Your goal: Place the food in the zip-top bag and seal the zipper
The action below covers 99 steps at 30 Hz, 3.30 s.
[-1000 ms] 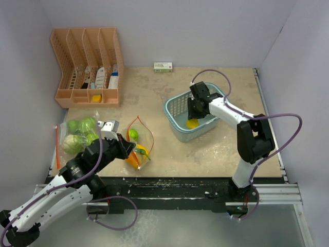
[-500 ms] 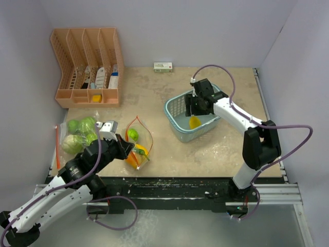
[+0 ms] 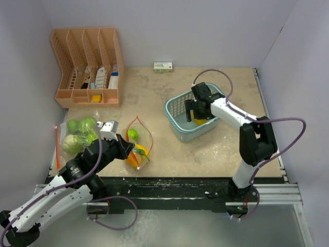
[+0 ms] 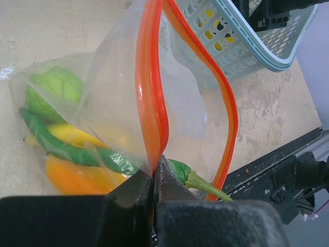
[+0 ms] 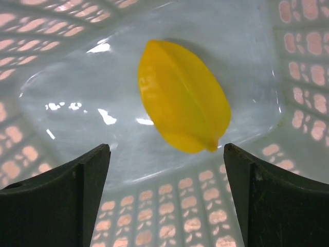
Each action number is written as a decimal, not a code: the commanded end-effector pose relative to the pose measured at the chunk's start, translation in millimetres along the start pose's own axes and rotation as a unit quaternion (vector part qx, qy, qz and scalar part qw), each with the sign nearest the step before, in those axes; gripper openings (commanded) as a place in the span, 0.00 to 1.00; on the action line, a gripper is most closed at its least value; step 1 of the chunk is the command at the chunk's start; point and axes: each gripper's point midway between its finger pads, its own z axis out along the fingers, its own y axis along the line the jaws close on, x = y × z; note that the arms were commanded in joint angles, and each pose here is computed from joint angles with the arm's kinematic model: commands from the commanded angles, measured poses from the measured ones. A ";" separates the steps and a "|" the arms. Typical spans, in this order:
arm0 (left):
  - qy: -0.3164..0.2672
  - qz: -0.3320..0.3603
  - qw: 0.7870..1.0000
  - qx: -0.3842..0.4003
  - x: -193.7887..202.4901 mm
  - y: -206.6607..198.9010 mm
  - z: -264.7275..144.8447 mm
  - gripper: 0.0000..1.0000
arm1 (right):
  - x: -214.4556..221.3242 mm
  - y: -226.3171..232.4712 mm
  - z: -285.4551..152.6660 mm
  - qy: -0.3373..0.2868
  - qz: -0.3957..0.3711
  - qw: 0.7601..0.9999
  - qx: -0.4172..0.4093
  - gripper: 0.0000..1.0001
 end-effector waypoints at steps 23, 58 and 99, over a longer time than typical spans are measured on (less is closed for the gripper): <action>-0.024 -0.017 0.999 0.018 -18.9 -12.1 -10.2 0.00 | -39.4 11.7 -25.2 -0.090 0.016 0.994 -0.054 0.27; -0.020 -0.022 0.999 0.015 -17.5 -10.0 -15.2 0.00 | -44.2 5.8 64.5 -0.094 -0.028 0.995 -0.030 0.37; -0.022 -0.024 0.999 0.015 -25.5 -15.8 -13.9 0.00 | 66.6 279.4 -272.8 -0.180 -0.144 0.783 -0.578 0.37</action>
